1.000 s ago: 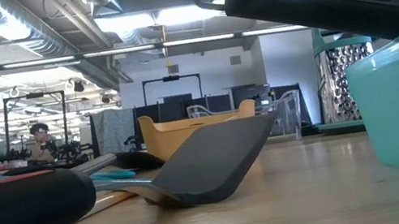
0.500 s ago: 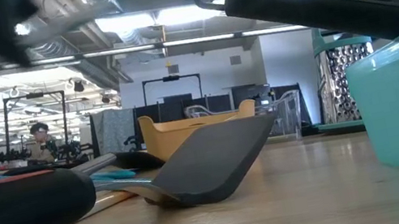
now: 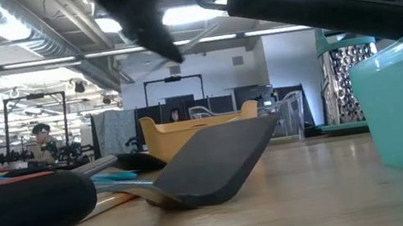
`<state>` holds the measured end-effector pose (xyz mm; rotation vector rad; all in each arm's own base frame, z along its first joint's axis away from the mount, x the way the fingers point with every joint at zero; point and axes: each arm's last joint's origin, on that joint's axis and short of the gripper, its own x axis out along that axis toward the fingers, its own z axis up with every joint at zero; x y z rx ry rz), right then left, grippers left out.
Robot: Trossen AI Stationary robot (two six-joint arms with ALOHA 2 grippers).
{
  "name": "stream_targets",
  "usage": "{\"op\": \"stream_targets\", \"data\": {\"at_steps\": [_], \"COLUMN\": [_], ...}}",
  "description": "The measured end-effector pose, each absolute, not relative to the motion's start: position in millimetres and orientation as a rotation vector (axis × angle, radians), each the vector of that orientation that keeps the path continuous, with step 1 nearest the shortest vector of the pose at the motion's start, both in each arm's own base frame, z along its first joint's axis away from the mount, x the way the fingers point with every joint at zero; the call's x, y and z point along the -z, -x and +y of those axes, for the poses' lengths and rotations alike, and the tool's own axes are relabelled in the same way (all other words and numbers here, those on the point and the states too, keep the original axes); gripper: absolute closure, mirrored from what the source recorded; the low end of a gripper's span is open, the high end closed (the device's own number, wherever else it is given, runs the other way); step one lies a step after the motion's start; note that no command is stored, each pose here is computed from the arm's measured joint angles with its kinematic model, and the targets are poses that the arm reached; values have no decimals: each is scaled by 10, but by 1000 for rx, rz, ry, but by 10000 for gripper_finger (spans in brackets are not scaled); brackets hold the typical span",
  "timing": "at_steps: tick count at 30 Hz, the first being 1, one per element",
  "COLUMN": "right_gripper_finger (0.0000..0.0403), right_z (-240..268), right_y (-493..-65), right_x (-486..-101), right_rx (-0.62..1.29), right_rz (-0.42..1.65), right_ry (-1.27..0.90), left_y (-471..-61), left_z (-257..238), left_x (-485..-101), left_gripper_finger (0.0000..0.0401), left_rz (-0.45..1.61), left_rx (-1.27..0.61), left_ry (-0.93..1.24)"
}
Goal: Pick & Place Kitchen Items
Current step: Put the white blue into the transparent bin
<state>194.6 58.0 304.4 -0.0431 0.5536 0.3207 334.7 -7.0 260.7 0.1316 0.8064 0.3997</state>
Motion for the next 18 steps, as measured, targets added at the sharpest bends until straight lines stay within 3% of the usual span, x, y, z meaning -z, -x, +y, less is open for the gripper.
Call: {"op": "stream_targets", "data": {"at_steps": [10, 18], "right_gripper_finger": [309, 309], "right_z": [577, 577], "right_y": [-1935, -1936], "right_x": [-3026, -3026], "right_rx": [-307, -307], "right_rz": [584, 583], "right_ry": [1, 2], "left_y": [-3437, -3340], "left_z": [1141, 1671], "left_x": [-2949, -3081], "left_gripper_finger": [374, 374], "left_rz": [409, 165], "left_rx": [-308, -144], "left_ry": [-128, -159]}}
